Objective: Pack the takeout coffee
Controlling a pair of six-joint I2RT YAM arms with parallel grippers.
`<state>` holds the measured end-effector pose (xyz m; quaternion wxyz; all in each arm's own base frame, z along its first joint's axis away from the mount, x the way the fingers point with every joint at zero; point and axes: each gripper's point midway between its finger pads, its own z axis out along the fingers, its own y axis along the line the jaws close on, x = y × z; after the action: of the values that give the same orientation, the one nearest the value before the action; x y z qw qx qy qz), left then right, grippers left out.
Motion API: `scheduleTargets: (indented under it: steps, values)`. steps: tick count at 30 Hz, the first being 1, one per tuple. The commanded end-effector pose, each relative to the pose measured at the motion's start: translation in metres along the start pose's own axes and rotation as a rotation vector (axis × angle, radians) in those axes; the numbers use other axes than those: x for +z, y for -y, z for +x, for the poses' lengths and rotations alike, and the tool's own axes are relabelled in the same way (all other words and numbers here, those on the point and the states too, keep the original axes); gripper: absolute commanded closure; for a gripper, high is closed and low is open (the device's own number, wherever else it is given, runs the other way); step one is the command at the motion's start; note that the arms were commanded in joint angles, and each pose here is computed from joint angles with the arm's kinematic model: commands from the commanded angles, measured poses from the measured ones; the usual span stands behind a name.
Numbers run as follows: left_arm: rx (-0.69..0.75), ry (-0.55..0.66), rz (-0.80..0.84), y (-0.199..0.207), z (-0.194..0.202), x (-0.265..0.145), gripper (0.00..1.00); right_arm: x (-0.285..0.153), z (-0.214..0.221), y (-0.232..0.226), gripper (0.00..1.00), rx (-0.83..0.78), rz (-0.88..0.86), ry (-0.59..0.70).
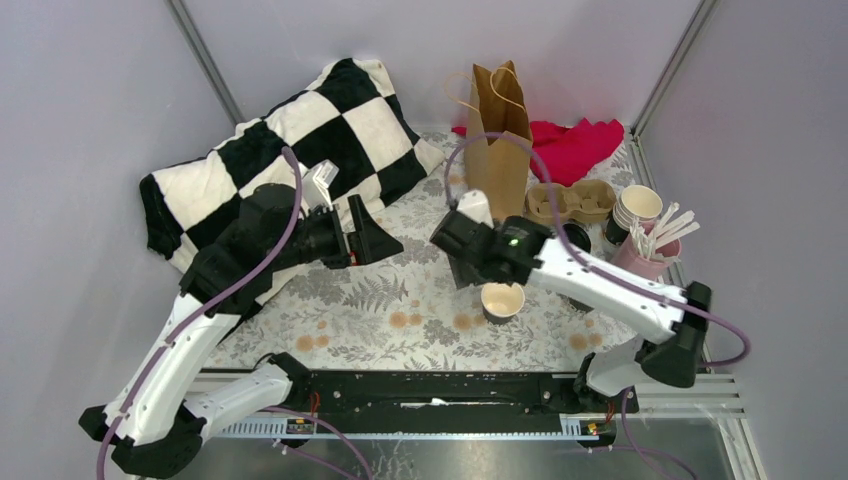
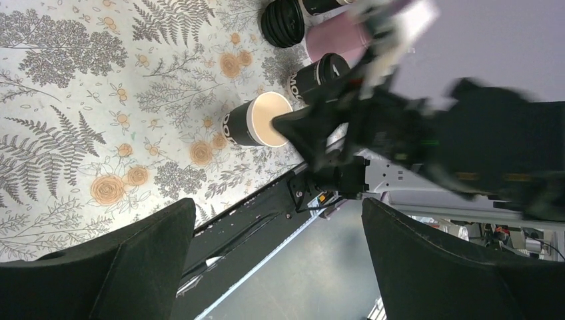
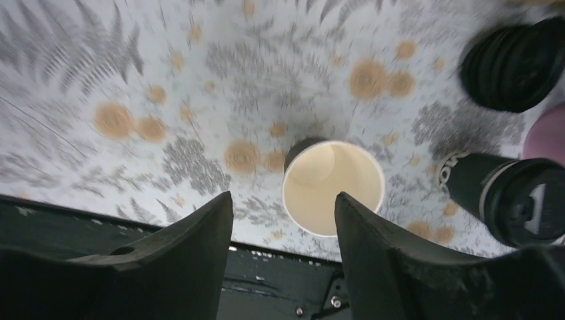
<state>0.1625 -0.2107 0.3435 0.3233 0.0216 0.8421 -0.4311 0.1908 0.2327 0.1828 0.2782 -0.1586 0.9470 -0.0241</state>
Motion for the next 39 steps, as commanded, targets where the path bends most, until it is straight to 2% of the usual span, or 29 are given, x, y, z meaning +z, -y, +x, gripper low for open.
scheduleTargets:
  steps: [1,8,14,18,22,27,39]
  values:
    - [0.005,-0.022,0.013,0.001,-0.001,0.009,0.01,-0.035,-0.038,0.068,0.35,0.112,0.12,0.138]
    - [-0.032,-0.075,0.053,0.004,0.006,0.023,0.01,0.026,-0.046,0.153,0.4,0.328,0.124,0.042]
    - [-0.046,-0.115,0.059,0.008,0.003,0.038,0.01,0.086,-0.038,0.202,0.46,0.505,0.111,-0.065]
    - [-0.003,-0.139,0.024,0.003,-0.004,0.05,0.01,0.12,-0.034,0.223,0.49,0.617,0.066,-0.115]
    - [0.075,-0.16,-0.029,0.0,-0.016,0.056,0.01,0.143,-0.034,0.232,0.55,0.641,0.044,-0.148]
    - [0.101,-0.176,-0.046,-0.002,-0.022,0.066,0.01,0.165,-0.031,0.241,0.61,0.643,0.053,-0.19]
    - [0.122,-0.187,-0.069,-0.006,-0.024,0.071,0.01,0.176,-0.022,0.242,0.79,0.64,0.062,-0.22]
